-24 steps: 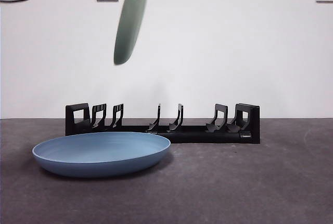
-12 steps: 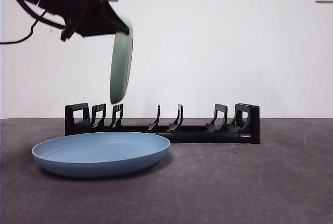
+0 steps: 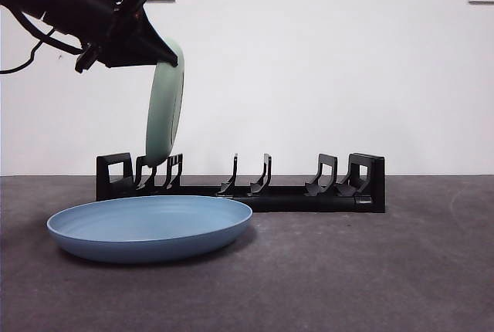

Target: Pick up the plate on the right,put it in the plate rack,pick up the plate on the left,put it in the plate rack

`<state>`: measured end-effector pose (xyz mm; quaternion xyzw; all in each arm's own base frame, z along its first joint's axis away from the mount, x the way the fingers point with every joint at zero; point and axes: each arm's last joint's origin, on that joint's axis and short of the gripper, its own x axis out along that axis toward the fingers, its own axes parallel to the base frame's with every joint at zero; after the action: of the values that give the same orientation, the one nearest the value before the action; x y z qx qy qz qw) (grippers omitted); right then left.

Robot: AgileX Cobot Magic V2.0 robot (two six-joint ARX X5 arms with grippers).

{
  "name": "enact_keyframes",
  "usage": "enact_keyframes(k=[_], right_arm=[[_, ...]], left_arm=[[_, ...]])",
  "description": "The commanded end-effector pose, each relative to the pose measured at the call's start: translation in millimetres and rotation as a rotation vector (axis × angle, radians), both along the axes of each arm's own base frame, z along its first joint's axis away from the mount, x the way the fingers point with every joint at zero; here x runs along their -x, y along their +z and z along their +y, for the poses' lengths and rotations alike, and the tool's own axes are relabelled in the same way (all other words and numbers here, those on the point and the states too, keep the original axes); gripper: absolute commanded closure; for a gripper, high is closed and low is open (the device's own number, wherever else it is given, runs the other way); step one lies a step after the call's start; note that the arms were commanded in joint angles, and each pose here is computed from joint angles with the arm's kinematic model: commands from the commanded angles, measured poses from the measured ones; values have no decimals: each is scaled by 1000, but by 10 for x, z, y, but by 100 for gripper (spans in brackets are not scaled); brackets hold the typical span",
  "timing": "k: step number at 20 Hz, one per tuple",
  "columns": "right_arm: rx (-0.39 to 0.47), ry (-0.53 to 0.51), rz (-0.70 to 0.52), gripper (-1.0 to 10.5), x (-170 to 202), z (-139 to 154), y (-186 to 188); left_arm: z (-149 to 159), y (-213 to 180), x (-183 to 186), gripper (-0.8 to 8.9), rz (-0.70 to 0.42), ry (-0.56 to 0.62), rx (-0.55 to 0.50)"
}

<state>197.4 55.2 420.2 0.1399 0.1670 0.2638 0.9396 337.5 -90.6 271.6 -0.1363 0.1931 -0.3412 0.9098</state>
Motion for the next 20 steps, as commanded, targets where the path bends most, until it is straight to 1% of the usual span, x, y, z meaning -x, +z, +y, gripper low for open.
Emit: enact_keyframes(k=[1,4,5,8,9,10,15,20], right_arm=[[5,-1,7,363,-33,7,-20],[6,1,15,364,-56,14,-34],[7,2,18,364,-64,16,-40],[8,4,26,364,-90,23,-57],[9,4,29,363,-97,25,-61],[10,4,33,363,-107,27,-68],[23,6,82,363,-154,39,-136],[54,32,174,364,-207,98,-260]], left_arm=[[23,-18,0,821,-20,-6,-44],[25,-42,8,795,-8,-10,-66],[25,-44,9,750,-6,-11,-68],[33,-58,8,539,5,18,-83],[38,-63,6,496,8,35,-91],[41,-70,6,477,15,45,-97],[45,-86,10,467,31,56,-106],[46,3,62,466,10,50,-98]])
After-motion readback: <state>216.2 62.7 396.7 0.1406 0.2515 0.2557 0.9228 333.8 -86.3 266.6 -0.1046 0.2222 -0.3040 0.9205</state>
